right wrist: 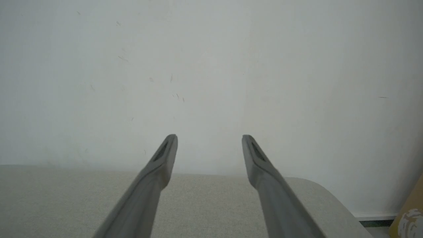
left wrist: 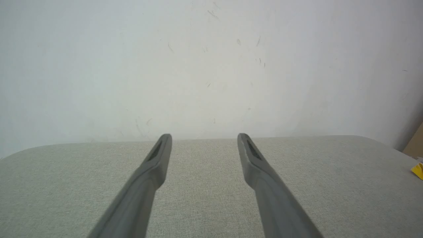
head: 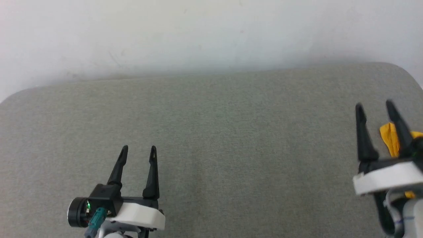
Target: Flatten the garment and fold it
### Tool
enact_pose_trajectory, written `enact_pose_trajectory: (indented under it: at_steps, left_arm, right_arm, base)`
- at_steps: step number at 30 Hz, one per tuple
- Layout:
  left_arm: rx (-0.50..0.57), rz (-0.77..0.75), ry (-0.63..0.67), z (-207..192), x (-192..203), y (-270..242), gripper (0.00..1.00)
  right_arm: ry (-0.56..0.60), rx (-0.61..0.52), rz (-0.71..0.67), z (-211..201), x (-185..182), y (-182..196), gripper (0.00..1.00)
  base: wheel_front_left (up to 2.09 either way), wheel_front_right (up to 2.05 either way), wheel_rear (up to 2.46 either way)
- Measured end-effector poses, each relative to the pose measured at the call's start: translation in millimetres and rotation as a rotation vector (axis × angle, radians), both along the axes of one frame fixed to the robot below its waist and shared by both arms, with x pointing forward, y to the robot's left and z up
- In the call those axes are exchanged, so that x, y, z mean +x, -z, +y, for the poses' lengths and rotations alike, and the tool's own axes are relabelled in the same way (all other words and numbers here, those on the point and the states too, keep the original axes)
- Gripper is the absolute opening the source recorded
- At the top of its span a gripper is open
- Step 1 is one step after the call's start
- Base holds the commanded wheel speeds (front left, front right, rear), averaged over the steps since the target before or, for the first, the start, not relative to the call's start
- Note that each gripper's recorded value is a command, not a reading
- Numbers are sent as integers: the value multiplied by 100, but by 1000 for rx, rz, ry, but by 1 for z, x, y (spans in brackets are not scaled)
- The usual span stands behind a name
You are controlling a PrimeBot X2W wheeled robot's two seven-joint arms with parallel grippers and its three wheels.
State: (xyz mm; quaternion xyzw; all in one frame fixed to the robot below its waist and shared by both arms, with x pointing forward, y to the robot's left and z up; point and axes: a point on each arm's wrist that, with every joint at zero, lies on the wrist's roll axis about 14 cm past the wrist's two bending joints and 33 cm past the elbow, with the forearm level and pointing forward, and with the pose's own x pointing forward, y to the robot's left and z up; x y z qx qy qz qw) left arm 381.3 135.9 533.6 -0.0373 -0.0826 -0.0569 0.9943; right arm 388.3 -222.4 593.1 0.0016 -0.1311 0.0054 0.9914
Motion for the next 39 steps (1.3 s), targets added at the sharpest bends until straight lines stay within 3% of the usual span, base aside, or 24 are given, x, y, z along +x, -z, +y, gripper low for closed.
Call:
enact_pose_trajectory:
  at_steps: [11,23,24,39]
  left_arm:
    - [24,26,-62,17,-23,9,100]
    - [0,33,-83,24,-27,10,100]
    - [-17,35,-87,25,-27,10,0]
    - [-16,52,-85,25,-26,12,0]
  right_arm:
    - [-54,79,132,34,-32,56,100]
    - [-68,94,152,41,-33,65,100]
    - [-69,94,151,41,-33,65,0]
    - [-69,90,167,41,-33,67,0]
  base:
    - [0,0,0]
    - [0,0,0]
    - [0,0,0]
    - [0,0,0]
